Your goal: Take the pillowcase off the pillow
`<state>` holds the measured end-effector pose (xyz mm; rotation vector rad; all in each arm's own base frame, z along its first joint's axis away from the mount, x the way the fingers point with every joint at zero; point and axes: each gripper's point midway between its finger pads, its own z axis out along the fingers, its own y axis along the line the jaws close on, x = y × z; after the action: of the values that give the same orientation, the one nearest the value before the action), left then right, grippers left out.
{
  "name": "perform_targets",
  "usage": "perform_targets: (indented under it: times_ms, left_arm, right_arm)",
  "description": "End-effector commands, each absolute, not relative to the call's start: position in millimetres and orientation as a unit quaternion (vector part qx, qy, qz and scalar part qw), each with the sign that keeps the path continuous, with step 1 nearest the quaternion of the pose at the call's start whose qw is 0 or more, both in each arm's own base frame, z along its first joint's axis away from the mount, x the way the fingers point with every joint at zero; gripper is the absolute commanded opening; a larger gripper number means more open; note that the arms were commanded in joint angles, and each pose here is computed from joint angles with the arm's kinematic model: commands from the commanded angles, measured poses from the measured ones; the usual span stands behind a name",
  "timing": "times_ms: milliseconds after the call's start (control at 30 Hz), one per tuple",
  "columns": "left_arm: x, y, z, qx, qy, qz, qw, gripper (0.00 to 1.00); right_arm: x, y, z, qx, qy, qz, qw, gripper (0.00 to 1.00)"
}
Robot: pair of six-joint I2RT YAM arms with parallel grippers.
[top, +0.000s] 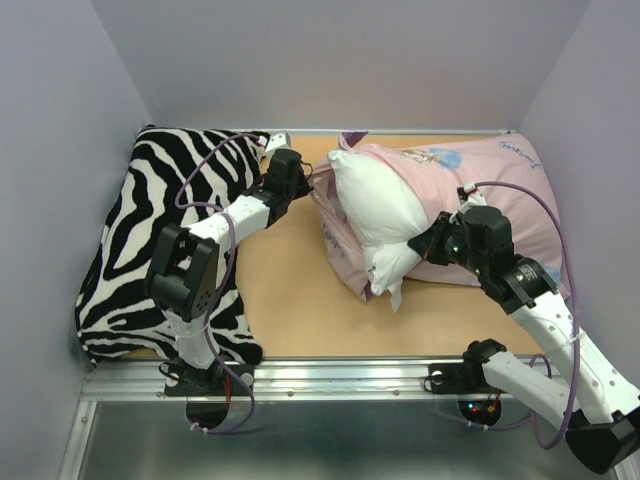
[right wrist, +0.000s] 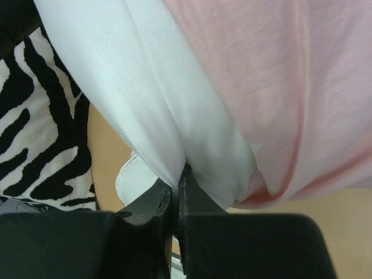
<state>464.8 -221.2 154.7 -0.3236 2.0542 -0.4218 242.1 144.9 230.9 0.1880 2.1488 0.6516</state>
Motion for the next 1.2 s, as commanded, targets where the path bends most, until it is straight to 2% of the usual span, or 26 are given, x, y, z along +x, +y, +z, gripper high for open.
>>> perform_targets:
  times_ms: [0,133,267,400,533,567,733,867,967,1100,1133,1167]
  left_arm:
    - [523,-154,175,-0.204,0.814,-0.127,0.529,0.0]
    - [532,-179,155,-0.157,0.837,-0.145,0.504,0.0]
    - [518,-212,123,-0.118,0.849,-0.181,0.483,0.0]
    - [492,-249,93,-0.077,0.854,-0.227,0.462,0.06]
    - [480,-280,112,-0.05,0.836,-0.293,0.462,0.22]
    - [477,-281,129,-0.045,0.826,-0.308,0.47,0.31]
    - [460,-284,185,-0.024,0.796,-0.368,0.48,0.52]
    - [443,-258,220,-0.065,0.777,-0.386,0.493,0.53]
    - [428,-227,217,-0.126,0.783,-0.35,0.498,0.57]
    - [405,-221,243,-0.121,0.77,-0.358,0.515,0.61]
    - [394,-226,241,-0.113,0.774,-0.361,0.507,0.67]
    - [382,-226,259,-0.108,0.761,-0.373,0.52,0.81]
  right_arm:
    - [233,131,256,0.085,0.85,0.255,0.453,0.0]
    - [234,140,267,0.077,0.845,0.277,0.452,0.01]
    - [246,159,303,0.055,0.822,0.321,0.468,0.01]
    - [269,189,348,0.022,0.795,0.373,0.478,0.0]
    - [294,208,365,0.01,0.783,0.395,0.48,0.0]
    - [303,211,367,0.012,0.781,0.395,0.484,0.01]
    - [324,221,370,0.015,0.777,0.399,0.487,0.0]
    - [338,223,372,0.026,0.774,0.394,0.496,0.0]
    - [346,225,373,0.029,0.772,0.392,0.499,0.0]
    - [354,239,371,0.021,0.768,0.416,0.486,0.0]
    - [358,244,370,0.019,0.765,0.424,0.485,0.01]
    - [357,252,367,0.015,0.764,0.436,0.476,0.01]
